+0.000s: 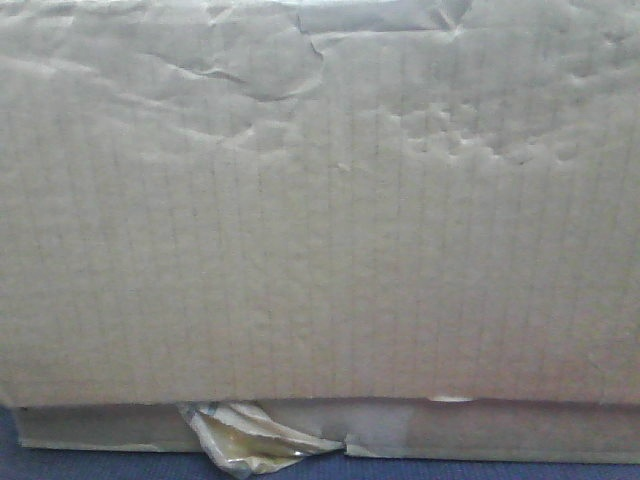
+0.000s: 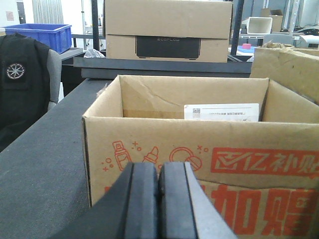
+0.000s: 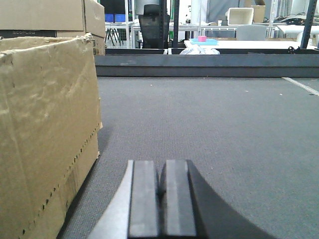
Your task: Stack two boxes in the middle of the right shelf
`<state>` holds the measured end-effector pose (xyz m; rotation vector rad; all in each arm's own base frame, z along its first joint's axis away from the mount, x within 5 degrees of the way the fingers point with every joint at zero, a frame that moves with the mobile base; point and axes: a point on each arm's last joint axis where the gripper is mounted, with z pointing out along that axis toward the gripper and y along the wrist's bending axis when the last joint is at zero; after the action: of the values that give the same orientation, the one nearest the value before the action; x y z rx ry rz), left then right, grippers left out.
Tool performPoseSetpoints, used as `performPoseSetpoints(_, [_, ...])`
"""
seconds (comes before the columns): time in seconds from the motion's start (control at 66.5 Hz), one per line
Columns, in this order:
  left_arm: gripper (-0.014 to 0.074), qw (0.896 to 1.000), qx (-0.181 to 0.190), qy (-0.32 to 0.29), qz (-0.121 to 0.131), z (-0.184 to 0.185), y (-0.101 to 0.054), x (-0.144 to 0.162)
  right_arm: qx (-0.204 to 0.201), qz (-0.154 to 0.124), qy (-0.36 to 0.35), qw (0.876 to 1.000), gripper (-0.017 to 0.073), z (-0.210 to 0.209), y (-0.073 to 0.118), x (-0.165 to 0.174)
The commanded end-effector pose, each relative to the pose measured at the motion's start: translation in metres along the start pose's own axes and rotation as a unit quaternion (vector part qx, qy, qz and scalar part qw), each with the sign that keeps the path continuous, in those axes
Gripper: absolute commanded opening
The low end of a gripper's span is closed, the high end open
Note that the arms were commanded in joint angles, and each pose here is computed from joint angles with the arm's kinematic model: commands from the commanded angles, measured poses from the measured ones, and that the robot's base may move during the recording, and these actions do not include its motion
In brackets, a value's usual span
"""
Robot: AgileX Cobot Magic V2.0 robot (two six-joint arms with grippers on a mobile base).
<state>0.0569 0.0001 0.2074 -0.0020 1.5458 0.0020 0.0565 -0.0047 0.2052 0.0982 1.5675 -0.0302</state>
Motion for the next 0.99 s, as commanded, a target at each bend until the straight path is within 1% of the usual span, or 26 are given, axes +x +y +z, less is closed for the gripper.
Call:
performPoseSetpoints(0.0, [-0.0111, 1.000, -0.002, -0.014, 0.003, -0.001, 0.000, -0.003, 0.003, -0.002, -0.014, 1.000, -0.0162, 0.000, 0.000, -0.003])
performPoseSetpoints(0.602, [-0.0111, 1.000, -0.002, -0.014, 0.003, -0.001, 0.000, -0.003, 0.003, -0.002, -0.014, 1.000, -0.0162, 0.000, 0.000, -0.003])
performPoseSetpoints(0.722, [-0.0111, 1.000, -0.002, -0.025, 0.004, -0.001, 0.000, -0.005, 0.003, -0.002, -0.014, 1.000, -0.0162, 0.000, 0.000, -0.003])
performPoseSetpoints(0.767, [-0.0111, 1.000, -0.001, -0.031, 0.000, -0.001, 0.000, -0.006, 0.003, -0.002, -0.014, 1.000, -0.0162, 0.000, 0.000, -0.003])
performPoseSetpoints(0.798, [-0.0111, 1.000, -0.001, -0.023, -0.007, -0.001, 0.000, -0.004, 0.003, -0.002, -0.014, 1.000, -0.0162, 0.000, 0.000, -0.003])
performPoseSetpoints(0.918, [-0.0111, 1.000, 0.000, -0.007, -0.011, -0.006, 0.000, -0.027, 0.003, -0.002, -0.014, 1.000, -0.0162, 0.000, 0.000, -0.003])
performPoseSetpoints(0.978, [-0.0111, 1.000, 0.001, -0.002, -0.009, -0.010, 0.000, -0.046, 0.003, -0.002, -0.014, 1.000, -0.0162, 0.000, 0.000, -0.003])
